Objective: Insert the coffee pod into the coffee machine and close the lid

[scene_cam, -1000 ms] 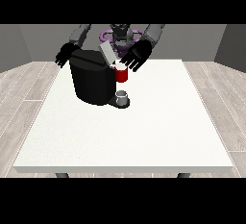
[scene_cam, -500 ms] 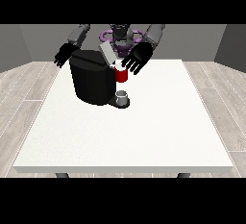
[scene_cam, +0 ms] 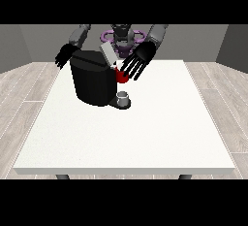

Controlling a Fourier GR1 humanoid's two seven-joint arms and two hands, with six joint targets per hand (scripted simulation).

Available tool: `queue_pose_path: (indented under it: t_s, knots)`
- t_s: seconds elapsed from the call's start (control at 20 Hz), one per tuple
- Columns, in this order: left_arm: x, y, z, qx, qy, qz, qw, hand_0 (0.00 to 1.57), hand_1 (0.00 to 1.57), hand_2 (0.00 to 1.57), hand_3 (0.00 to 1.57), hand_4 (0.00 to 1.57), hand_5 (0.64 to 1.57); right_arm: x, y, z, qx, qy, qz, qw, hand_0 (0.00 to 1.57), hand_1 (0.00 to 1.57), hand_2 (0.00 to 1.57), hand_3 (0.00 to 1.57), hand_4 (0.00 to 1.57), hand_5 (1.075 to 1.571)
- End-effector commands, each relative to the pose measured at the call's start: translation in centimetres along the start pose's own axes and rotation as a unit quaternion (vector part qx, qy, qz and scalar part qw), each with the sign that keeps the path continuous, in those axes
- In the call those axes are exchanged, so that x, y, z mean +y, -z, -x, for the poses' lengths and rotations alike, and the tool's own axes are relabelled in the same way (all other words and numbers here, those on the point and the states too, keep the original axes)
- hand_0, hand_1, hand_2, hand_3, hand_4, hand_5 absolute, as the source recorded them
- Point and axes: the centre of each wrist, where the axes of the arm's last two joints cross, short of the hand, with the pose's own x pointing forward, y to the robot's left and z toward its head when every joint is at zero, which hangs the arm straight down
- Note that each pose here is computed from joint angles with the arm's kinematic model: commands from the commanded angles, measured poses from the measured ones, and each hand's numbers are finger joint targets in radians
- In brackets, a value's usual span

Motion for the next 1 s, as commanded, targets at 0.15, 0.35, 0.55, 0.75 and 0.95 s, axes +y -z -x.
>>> queue_pose_path:
  t_s: [0.15, 0.35, 0.55, 0.75, 0.95]
  knots:
    - [-4.1, 0.6, -1.5, 0.016, -0.006, 0.033, 0.999, 0.00, 0.00, 0.00, 0.00, 0.00, 1.571, 0.8, -1.0, 1.9, 0.035, -0.004, 0.020, 0.9992, 0.00, 0.00, 0.00, 0.00, 0.39, 1.571]
    - [-3.1, 0.4, -1.6, -0.013, -0.008, 0.040, 0.999, 0.00, 0.00, 0.00, 0.00, 0.00, 1.571, -1.4, -0.8, 3.2, 0.023, -0.008, 0.046, 0.9986, 0.00, 0.00, 0.00, 0.00, 0.42, 1.571]
    - [-5.5, -0.2, -0.8, 0.012, -0.049, 0.055, 0.997, 0.00, 0.00, 0.00, 0.00, 0.00, 1.571, -1.9, -2.9, 4.6, 0.066, 0.004, 0.038, 0.9971, 0.00, 0.00, 0.00, 0.00, 0.38, 1.571]
    - [-6.9, -0.5, -0.2, 0.012, -0.163, 0.034, 0.986, 0.00, 0.00, 0.00, 0.00, 0.00, 1.571, -3.2, -2.8, 4.7, 0.076, 0.007, 0.058, 0.9954, 0.00, 0.00, 0.00, 0.00, 0.39, 1.571]
    - [-12.1, -2.2, 1.3, 0.019, -0.306, 0.017, 0.952, 0.00, 0.00, 0.00, 0.00, 0.25, 1.571, -5.1, -4.8, 5.9, 0.111, -0.003, 0.076, 0.9910, 0.00, 0.00, 0.00, 0.00, 0.42, 1.571]
